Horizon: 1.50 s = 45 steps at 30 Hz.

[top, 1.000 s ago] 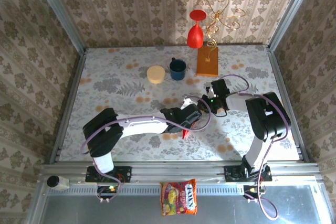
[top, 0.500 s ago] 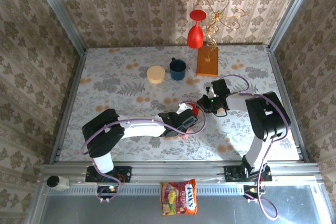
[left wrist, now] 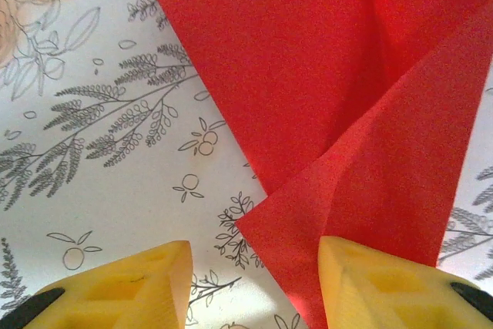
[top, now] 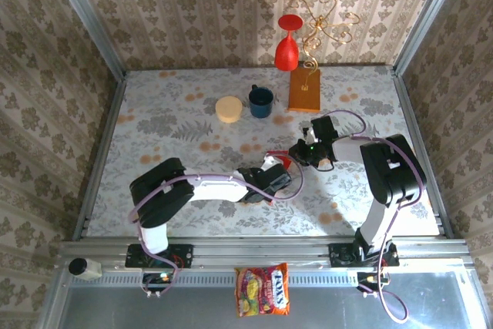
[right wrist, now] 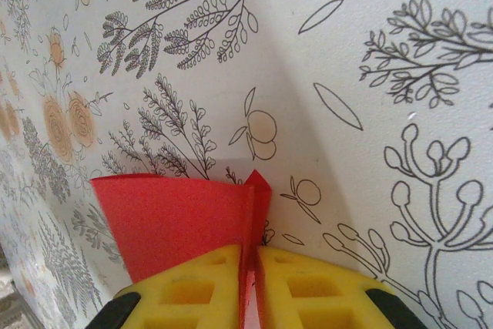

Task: Fold a paper plane with a square sheet of paper (pick it up from the middle)
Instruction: Move the paper plane to the center of the table.

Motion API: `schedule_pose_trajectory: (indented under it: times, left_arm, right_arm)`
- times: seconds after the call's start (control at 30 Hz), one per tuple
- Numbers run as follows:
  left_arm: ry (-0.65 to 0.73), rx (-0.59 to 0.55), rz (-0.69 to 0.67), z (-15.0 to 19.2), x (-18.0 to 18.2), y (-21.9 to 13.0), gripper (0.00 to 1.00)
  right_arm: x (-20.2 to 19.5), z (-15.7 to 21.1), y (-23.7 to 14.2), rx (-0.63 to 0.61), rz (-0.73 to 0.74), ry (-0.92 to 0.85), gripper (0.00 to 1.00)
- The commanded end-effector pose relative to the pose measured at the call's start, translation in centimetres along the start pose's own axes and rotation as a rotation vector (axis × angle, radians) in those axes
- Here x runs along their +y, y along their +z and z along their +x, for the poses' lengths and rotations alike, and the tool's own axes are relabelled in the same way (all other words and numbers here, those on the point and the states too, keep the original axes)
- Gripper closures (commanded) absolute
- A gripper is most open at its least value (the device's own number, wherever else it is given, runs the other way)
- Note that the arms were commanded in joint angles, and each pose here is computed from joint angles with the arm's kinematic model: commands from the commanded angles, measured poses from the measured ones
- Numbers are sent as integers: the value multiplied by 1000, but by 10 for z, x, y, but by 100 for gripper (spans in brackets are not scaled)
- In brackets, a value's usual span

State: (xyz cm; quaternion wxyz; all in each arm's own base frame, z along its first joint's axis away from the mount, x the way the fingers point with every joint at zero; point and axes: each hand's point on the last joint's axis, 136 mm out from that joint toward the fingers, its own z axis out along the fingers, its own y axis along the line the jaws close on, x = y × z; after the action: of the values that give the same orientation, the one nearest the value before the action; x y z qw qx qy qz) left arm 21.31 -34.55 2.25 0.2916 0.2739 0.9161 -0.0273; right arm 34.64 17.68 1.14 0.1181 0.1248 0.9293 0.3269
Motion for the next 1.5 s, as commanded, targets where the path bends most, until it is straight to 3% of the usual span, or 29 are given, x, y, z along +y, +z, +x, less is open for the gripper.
schedule_pose_trajectory:
  times: [0.0,0.47,0.7,1.03,1.2,1.47]
  left_arm:
    - [43,12,-29,2,-4,0,54]
    - [53,-77,41,-16,-28,-16,46]
    - [25,-96,2,-24,-22,-19,45]
    - [-218,-191,-29,-48,35,-55,33]
    - [-333,-202,29,-52,55,-56,26]
    - [-376,-156,130,-52,49,-38,24]
  right_arm:
    - [-39,32,25,84,112,47,85]
    - [-42,36,28,98,108,53,83]
    - [-30,33,22,99,77,40,66]
    - [8,18,-24,22,26,-45,42]
    - [9,37,-35,23,34,-64,41]
    - [-8,62,-34,44,76,-71,48]
